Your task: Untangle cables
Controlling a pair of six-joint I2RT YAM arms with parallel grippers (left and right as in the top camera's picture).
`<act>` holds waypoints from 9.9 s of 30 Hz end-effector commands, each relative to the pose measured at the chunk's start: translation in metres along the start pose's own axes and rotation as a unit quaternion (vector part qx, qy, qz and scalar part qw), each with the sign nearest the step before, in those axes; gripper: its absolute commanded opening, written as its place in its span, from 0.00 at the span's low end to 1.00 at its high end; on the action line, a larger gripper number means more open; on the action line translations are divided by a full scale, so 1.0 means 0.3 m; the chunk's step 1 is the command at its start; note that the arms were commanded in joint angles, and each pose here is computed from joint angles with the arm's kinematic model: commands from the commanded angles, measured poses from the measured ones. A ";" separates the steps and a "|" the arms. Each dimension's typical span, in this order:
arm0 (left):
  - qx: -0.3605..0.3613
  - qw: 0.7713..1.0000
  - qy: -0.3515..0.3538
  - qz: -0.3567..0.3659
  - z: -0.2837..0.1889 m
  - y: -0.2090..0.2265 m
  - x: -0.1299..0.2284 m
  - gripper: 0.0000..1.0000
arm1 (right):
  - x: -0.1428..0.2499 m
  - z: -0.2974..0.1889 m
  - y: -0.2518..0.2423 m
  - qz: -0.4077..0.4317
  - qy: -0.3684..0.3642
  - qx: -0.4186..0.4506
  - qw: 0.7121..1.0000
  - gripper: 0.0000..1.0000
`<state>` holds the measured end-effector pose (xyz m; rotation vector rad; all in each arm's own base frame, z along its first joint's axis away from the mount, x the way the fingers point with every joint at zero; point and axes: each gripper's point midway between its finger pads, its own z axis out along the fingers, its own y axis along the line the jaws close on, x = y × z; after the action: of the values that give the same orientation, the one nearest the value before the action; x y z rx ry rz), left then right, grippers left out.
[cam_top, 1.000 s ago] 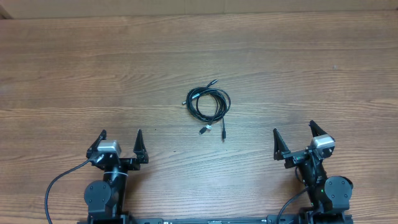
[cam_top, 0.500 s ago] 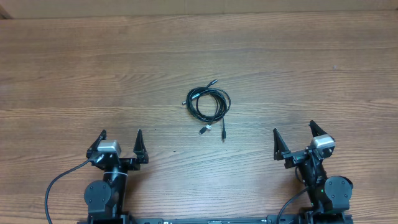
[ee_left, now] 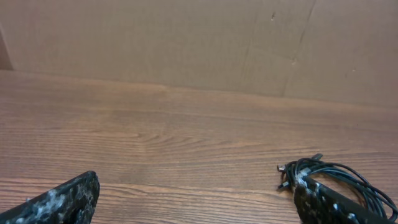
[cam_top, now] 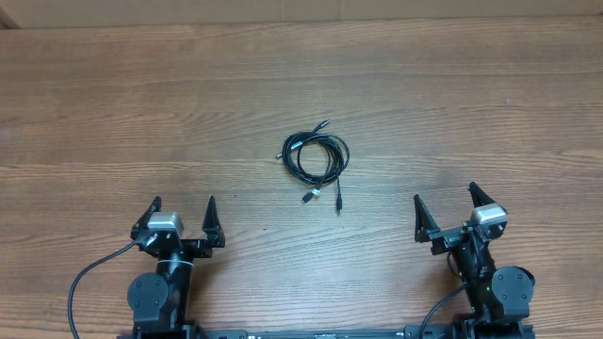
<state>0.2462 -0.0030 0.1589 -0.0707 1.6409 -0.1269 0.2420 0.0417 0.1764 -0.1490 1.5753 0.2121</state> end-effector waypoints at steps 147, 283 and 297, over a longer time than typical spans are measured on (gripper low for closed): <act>0.006 1.000 0.000 0.008 0.000 -0.008 0.004 1.00 | 0.007 0.000 -0.002 -0.003 -0.002 0.002 1.000 1.00; 0.199 0.978 0.039 -0.044 -0.194 -0.275 -0.263 0.99 | -0.301 -0.139 0.235 0.080 -0.028 -0.185 0.979 1.00; 0.200 0.952 0.219 -0.069 -0.163 -0.325 -0.456 1.00 | -0.493 -0.128 0.241 0.116 0.065 -0.172 0.976 1.00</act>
<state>0.1978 -0.0758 0.2958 0.1176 1.9713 -0.5980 0.1834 0.0960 0.3164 -0.2627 1.6236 0.6517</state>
